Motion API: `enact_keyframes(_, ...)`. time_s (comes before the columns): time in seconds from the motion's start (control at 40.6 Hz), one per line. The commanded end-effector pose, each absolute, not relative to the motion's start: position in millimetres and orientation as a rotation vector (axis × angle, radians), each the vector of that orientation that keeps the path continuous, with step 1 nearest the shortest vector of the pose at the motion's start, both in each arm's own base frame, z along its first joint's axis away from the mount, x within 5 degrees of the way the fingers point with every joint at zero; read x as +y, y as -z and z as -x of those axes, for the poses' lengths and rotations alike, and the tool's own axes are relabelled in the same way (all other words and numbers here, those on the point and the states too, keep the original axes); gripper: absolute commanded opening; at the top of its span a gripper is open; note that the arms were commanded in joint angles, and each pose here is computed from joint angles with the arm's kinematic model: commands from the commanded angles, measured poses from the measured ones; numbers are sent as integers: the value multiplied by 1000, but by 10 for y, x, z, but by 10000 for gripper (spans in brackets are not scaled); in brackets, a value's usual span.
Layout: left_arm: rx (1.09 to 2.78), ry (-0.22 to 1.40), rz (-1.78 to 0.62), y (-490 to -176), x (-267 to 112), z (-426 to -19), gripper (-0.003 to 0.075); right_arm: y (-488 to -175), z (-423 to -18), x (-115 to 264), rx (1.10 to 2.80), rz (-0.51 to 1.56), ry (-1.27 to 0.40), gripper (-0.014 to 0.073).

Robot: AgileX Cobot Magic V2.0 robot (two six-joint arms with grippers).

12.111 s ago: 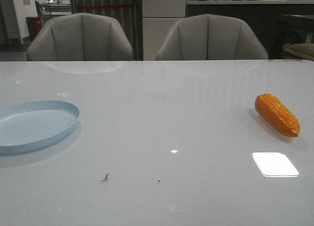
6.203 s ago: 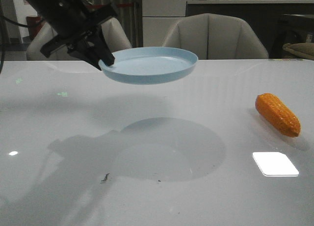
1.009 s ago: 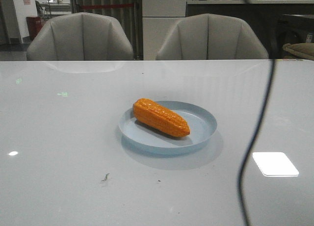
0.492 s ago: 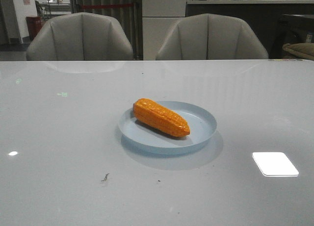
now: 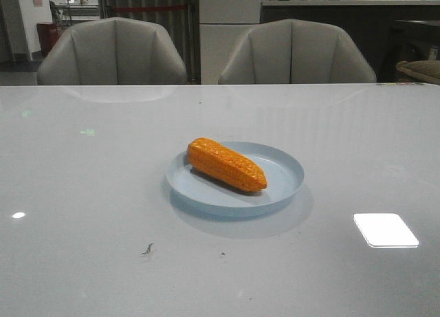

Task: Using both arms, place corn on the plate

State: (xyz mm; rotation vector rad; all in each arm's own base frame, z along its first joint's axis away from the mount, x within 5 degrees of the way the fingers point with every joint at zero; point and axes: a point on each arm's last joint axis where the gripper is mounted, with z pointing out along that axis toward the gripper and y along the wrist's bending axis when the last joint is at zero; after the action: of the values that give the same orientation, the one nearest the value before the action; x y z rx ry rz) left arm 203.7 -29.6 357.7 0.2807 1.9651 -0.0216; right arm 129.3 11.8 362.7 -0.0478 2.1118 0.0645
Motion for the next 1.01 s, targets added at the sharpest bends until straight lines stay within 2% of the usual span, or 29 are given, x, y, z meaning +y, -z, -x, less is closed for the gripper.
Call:
enact_keyframes(0.0, 1847, 25, -253, -3769, -291, -2033, 200, -3762, -1311, 111, 2016, 44, -62, 603)
enact_keyframes(0.148, 1847, 25, -253, -3769, -291, -2033, 90, -3762, -1311, 111, 2016, 44, -62, 603)
enact_keyframes(0.64, 1828, 29, -244, -3780, -290, -2032, 94, -3762, -1311, 111, 2016, 44, -62, 603)
enact_keyframes(0.837, 1586, 97, -65, -3850, -176, -1701, 94, -3762, -1311, 111, 2016, 44, -62, 603)
enact_keyframes(0.985, 1482, 66, -24, -3652, -75, -1308, 94, -3762, -1311, 111, 2016, 44, -62, 603)
